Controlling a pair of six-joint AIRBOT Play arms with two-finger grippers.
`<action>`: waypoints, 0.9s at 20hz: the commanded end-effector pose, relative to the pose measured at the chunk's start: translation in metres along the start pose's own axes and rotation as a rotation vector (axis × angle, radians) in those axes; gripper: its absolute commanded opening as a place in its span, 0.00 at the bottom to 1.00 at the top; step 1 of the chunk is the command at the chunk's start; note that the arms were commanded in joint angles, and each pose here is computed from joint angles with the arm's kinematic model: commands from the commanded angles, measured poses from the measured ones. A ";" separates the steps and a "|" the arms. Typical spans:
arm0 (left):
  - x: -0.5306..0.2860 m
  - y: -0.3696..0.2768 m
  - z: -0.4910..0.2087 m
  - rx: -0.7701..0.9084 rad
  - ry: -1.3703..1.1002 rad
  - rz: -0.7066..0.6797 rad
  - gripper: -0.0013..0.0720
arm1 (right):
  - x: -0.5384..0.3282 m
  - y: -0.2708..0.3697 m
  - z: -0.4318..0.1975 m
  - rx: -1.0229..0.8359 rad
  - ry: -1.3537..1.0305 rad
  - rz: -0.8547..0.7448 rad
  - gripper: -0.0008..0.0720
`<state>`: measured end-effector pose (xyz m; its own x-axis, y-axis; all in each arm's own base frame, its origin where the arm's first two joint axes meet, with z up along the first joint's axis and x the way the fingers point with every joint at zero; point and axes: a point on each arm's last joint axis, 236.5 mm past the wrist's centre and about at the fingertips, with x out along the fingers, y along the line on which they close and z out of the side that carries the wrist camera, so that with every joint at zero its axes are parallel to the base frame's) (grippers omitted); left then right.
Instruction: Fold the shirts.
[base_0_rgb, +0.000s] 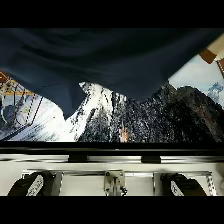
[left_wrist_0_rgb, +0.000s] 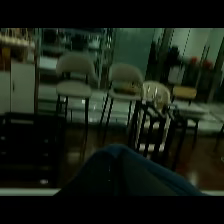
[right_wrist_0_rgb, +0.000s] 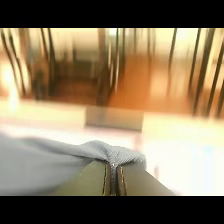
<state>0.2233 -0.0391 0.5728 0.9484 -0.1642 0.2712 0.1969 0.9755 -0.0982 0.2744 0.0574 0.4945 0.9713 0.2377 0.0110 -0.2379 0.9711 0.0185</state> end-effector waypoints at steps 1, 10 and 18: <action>-0.080 -0.052 0.053 -0.049 -0.165 -0.050 0.07 | -0.079 0.012 0.058 0.008 -0.202 -0.018 0.11; -0.028 0.015 -0.112 -0.093 0.472 0.089 0.07 | -0.017 -0.044 -0.092 0.047 0.429 -0.194 0.11; 0.040 0.103 -0.423 -0.367 1.136 0.125 0.07 | 0.144 -0.085 -0.381 0.139 1.059 -0.206 0.11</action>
<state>0.3474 -0.0083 0.2642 0.7366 -0.2406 -0.6321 0.0240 0.9433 -0.3311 0.3886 0.0117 0.2043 0.5915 0.0190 -0.8061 -0.0294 0.9996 0.0020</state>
